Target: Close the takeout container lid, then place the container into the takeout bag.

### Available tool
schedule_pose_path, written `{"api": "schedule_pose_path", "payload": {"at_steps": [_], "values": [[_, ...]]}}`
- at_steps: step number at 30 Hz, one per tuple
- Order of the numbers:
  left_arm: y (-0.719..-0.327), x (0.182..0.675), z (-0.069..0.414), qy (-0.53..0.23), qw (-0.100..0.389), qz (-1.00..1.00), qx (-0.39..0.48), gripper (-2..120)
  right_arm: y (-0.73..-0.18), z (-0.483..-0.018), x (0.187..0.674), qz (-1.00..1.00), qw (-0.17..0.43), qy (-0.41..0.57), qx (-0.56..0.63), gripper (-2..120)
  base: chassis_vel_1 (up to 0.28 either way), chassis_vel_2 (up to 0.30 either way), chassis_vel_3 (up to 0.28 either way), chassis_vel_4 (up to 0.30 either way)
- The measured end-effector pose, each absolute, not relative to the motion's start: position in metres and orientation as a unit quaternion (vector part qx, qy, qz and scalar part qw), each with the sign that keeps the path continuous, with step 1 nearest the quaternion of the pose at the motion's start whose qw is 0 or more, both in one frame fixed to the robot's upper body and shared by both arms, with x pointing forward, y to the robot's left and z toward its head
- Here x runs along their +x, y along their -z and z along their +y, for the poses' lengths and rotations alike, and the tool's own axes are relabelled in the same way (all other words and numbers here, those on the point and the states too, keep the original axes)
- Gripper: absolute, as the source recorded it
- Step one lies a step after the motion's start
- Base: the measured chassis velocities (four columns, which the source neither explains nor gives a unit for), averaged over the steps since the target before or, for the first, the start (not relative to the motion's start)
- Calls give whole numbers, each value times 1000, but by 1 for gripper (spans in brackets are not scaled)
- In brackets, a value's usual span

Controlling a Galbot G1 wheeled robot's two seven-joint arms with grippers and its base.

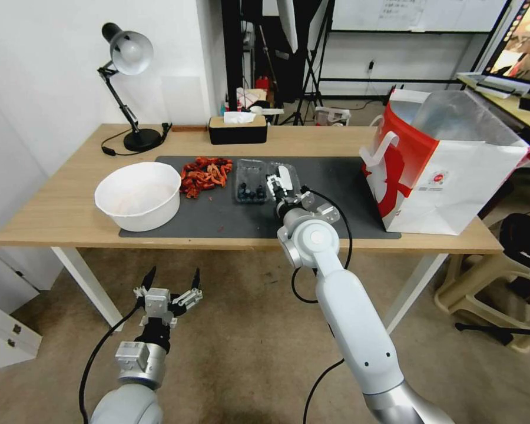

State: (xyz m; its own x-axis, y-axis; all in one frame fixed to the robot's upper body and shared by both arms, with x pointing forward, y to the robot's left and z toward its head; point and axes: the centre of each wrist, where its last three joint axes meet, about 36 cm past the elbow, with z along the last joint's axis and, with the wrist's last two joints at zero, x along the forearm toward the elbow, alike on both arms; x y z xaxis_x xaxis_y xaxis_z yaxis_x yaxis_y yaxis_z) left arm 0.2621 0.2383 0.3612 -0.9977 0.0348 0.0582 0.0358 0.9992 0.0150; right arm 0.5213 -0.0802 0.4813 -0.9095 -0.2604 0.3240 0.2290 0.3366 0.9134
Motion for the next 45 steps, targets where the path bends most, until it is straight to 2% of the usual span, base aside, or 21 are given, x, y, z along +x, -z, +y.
{"api": "schedule_pose_path", "payload": {"at_steps": [29,38,45], "values": [[-359,261,237,6,33,-999,-13,100,-475,-77,545,-786,217,579,-5,100,0,0,0,0],[-359,260,237,6,33,-999,-13,100,-477,-77,548,-790,204,579,-6,100,0,0,0,0],[-358,259,237,6,33,-999,-13,100,-480,-85,547,-809,168,563,-1,100,0,0,0,0]]}}
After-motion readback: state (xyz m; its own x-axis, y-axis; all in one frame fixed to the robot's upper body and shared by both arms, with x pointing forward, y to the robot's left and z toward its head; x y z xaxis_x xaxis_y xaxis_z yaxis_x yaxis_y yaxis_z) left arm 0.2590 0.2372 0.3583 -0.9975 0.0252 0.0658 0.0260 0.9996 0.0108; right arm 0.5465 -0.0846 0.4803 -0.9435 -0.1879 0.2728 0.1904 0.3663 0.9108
